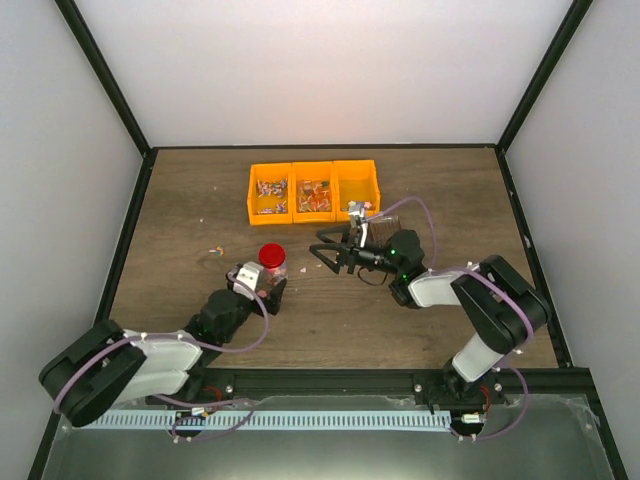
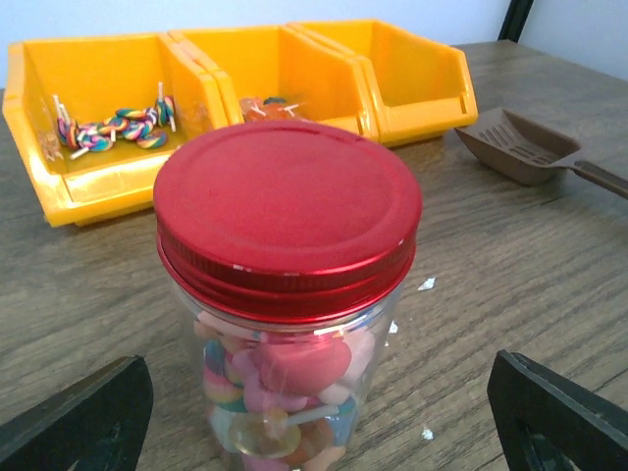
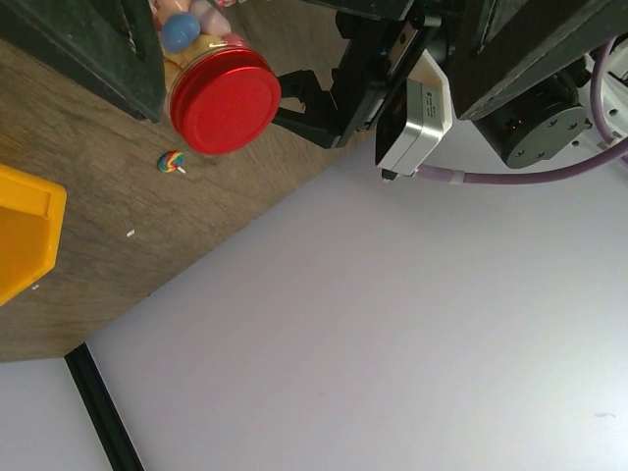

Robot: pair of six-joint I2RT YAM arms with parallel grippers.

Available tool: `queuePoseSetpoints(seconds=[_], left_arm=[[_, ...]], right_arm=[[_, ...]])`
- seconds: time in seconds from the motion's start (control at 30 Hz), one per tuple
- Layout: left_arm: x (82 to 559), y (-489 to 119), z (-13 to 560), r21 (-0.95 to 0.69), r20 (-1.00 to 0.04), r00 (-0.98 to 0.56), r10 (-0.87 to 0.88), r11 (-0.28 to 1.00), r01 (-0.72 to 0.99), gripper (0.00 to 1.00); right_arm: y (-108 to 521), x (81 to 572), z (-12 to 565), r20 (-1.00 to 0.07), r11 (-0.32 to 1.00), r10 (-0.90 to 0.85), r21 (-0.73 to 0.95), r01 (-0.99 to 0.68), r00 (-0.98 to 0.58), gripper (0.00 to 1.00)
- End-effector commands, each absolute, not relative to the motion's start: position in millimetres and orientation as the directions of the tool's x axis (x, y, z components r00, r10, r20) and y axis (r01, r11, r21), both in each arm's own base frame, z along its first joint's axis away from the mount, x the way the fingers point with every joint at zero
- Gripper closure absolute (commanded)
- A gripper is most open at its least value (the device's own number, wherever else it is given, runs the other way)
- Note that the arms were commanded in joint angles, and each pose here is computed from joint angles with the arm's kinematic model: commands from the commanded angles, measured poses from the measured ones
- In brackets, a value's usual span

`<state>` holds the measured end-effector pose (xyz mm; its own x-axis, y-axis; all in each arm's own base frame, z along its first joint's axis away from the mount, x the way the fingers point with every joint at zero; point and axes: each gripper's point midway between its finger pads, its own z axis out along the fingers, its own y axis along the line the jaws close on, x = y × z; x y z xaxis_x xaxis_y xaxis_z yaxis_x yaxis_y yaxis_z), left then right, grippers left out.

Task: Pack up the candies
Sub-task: Screw the bottle lid onto the packing bottle.

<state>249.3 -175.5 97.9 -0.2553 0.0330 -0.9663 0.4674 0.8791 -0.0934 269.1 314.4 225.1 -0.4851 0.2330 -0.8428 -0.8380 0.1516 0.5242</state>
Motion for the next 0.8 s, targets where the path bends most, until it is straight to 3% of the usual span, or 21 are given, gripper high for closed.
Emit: queuePoseSetpoints(seconds=[0.0, 0.3, 0.77], left_arm=[[250.0, -179.8, 103.3, -0.095, -0.977, -0.211, 0.018, 0.853, 0.513, 0.06], [257.0, -181.2, 98.9, -0.098, -0.978, -0.209, 0.018, 0.842, 0.53, 0.2], [265.3, -193.6, 97.8, -0.093, -0.982, -0.185, 0.025, 0.797, 0.597, 0.18]], right_arm=[[319.4, 276.6, 238.1, -0.868, 0.132, 0.248, 0.471, -0.872, -0.431, 0.19], [324.3, 286.3, 227.7, -0.858, 0.114, 0.234, 0.491, -0.864, -0.457, 0.2], [327.6, 289.1, 212.3, -0.835, 0.053, 0.213, 0.528, -0.848, -0.507, 0.21]])
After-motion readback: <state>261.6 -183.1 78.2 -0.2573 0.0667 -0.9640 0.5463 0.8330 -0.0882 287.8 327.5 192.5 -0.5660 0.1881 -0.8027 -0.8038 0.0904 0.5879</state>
